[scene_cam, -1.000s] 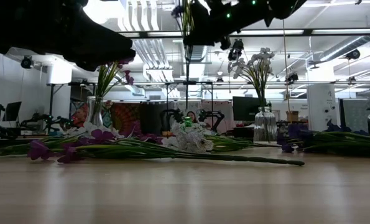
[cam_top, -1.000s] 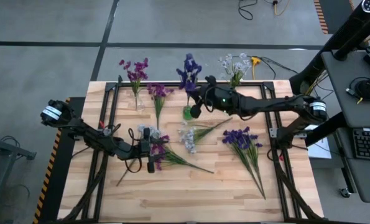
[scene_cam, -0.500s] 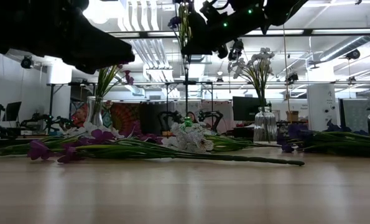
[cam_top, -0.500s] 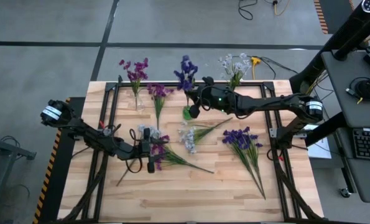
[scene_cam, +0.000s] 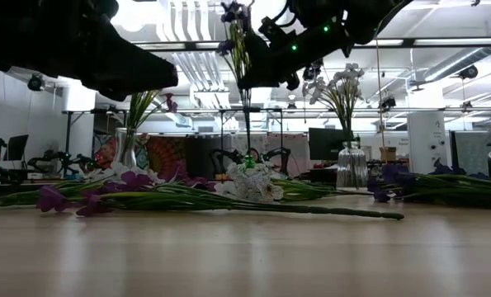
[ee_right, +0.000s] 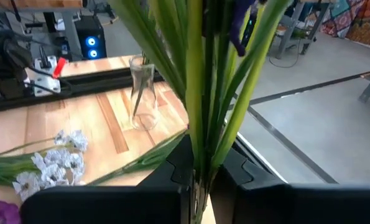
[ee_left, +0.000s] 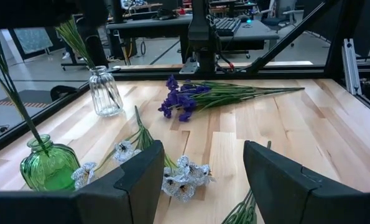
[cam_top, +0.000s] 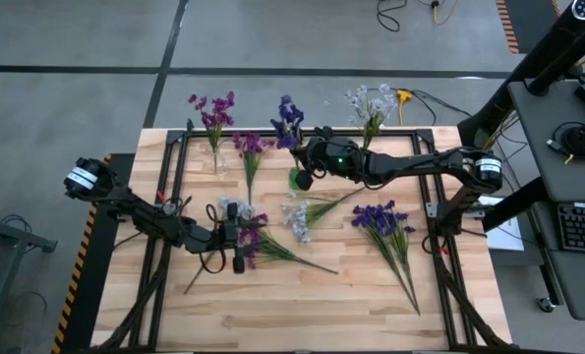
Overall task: Sort flowers into vase by color
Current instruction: Put the left blue flowers into the green flower vase
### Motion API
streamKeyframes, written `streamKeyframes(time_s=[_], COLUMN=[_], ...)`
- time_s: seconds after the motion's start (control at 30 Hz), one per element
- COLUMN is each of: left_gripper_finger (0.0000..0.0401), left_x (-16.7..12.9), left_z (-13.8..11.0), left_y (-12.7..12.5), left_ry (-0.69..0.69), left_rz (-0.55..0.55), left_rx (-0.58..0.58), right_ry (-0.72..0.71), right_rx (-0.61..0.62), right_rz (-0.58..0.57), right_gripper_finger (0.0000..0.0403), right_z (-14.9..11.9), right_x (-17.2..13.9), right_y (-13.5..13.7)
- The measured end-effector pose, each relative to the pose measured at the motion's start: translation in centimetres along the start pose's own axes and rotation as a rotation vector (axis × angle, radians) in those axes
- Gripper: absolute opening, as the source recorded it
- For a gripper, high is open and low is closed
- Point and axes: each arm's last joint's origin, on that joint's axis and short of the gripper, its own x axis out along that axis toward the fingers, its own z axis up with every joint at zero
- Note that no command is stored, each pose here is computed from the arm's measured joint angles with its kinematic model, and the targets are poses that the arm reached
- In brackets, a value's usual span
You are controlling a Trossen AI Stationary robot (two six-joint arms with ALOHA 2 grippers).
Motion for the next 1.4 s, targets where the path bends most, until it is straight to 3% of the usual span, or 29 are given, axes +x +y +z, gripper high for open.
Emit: streamKeyframes(time_s=[0.67, 1.4], left_gripper_finger=[0.0203, 0.0203], left_x=[0.00, 0.04], left_z=[-0.12, -0.22], left_y=[0.01, -0.01], left_ry=[0.010, 0.015], left_rz=[0.001, 0.002], left_rx=[0.000, -0.008], right_ry=[0.007, 0.015], right_rx=[-0.001, 0.004], right_rz=[-0.001, -0.001], right_gripper_finger=[0.0069, 0.0175], right_z=[-0.20, -0.28], right_x=[0.15, 0.14], right_y=[0.04, 0.05])
